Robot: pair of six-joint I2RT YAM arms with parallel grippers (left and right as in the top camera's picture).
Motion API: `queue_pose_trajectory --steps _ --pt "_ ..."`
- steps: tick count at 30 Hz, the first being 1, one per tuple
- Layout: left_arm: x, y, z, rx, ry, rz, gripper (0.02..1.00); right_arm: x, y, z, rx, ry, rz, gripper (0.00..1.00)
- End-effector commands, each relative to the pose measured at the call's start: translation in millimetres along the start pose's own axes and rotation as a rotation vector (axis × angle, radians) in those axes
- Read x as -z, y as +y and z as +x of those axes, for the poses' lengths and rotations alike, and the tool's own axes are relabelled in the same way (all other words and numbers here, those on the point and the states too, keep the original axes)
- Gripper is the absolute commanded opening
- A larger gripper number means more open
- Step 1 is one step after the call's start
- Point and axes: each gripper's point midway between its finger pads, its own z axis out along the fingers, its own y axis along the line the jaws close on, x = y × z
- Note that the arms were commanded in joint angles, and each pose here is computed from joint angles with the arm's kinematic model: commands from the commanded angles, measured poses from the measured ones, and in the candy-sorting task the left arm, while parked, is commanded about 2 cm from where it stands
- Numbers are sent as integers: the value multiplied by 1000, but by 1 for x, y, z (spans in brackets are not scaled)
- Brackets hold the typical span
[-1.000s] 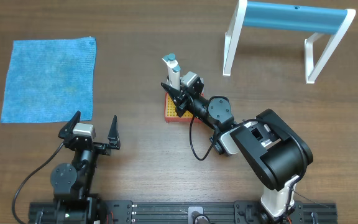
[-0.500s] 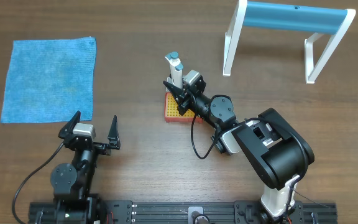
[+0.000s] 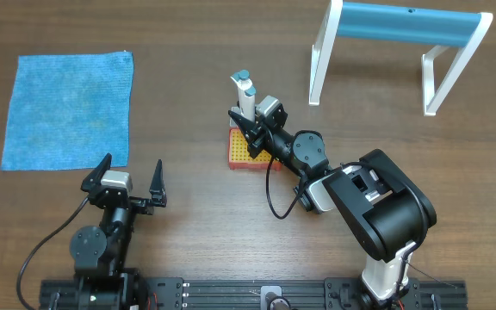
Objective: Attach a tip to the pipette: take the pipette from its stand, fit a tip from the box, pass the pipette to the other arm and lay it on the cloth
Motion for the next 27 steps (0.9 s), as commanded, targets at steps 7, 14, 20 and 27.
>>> queue_pose_trajectory --steps 7,14,20,27 --pt "0 -1 1 6 3 7 996 1 0 2 -8 3 -7 82" --pt "0 -1 1 6 3 7 996 2 0 2 -8 5 -7 82" --pt "0 -1 1 6 3 7 996 3 2 5 -11 12 -12 80" --pt "0 -1 1 6 3 7 996 3 4 5 -12 12 -17 80"
